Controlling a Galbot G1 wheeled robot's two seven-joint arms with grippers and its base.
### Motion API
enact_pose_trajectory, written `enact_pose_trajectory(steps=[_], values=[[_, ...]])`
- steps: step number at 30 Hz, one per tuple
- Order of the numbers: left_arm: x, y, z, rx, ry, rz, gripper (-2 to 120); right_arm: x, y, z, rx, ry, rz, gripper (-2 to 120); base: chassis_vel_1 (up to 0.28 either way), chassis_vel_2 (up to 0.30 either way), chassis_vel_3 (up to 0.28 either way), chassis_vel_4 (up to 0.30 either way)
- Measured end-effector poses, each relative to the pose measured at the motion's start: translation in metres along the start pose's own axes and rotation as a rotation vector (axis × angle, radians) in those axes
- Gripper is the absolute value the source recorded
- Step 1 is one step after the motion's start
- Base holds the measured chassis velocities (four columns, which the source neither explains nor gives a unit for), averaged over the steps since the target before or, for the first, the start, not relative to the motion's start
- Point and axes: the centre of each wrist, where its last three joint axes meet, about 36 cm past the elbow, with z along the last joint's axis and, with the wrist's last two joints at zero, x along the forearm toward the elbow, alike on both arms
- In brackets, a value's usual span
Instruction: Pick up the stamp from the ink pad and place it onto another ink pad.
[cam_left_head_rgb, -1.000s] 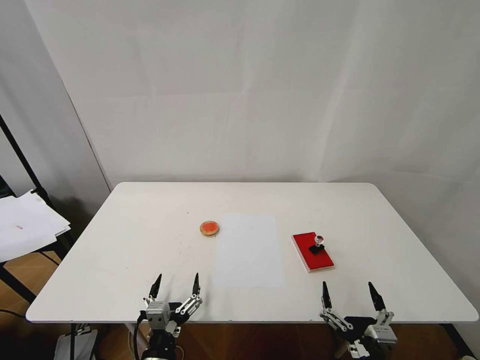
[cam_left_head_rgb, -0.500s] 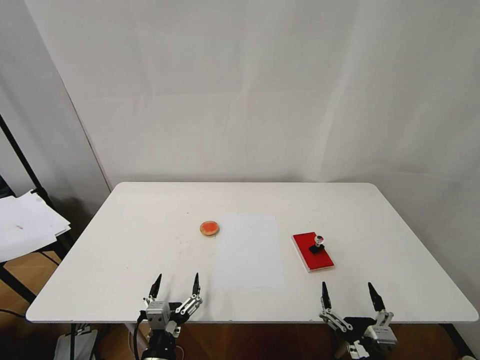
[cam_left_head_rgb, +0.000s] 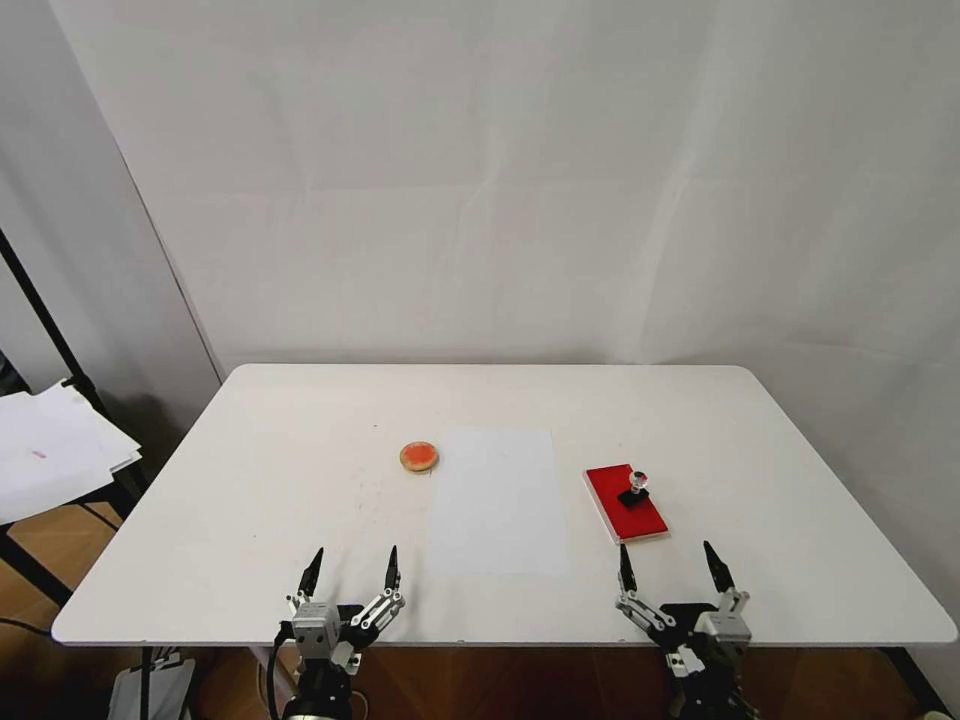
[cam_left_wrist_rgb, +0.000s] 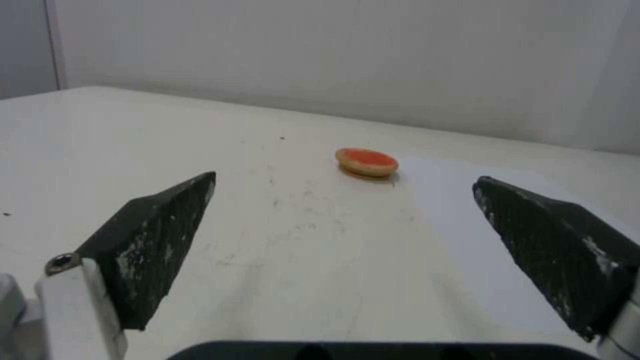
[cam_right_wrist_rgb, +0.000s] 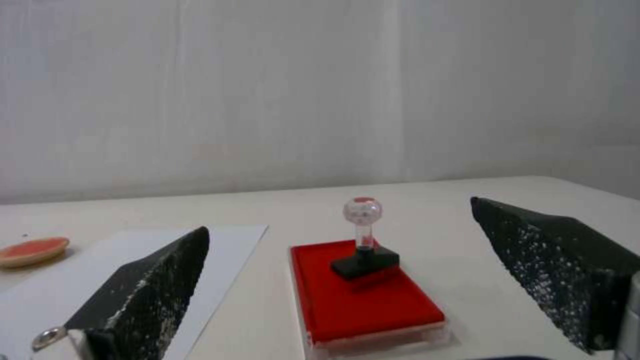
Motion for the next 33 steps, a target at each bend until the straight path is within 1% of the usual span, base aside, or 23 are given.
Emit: enact_pose_trajectory(steps=[4, 7, 8, 12, 21, 27, 33], values=[[0.0, 0.0, 0.0, 0.0, 0.0, 0.0, 102, -0.02, -0.005, 0.004, -0.004, -0.003, -0.019, 100, 0.0, 0.0, 0.0, 0.0], [0.0, 0.0, 0.0, 0.0, 0.0, 0.0, 102, -0.036, -0.011, 0.009, -0.009, 0.02, -0.036, 100, 0.0, 0.0, 0.0, 0.0], [0.0, 0.0, 0.0, 0.0, 0.0, 0.0, 102, -0.036, -0.011, 0.009, -0.009, 0.02, -0.036, 100, 0.0, 0.0, 0.0, 0.0], [0.0, 0.0, 0.0, 0.0, 0.0, 0.0, 102, -0.051, -0.02, 0.025, 0.0, 0.053, -0.034, 100, 0.0, 0.0, 0.0, 0.0], [0.0, 0.0, 0.0, 0.0, 0.0, 0.0, 102, -0.073, -0.023, 0.027, -0.014, 0.07, -0.037, 100, 0.0, 0.0, 0.0, 0.0], [0.0, 0.0, 0.0, 0.0, 0.0, 0.0, 102, -0.076, -0.024, 0.026, -0.025, 0.079, -0.035, 99, 0.0, 0.0, 0.0, 0.0], [0.0, 0.0, 0.0, 0.0, 0.0, 0.0, 102, -0.078, -0.023, 0.024, -0.044, 0.111, -0.031, 98, 0.0, 0.0, 0.0, 0.0]])
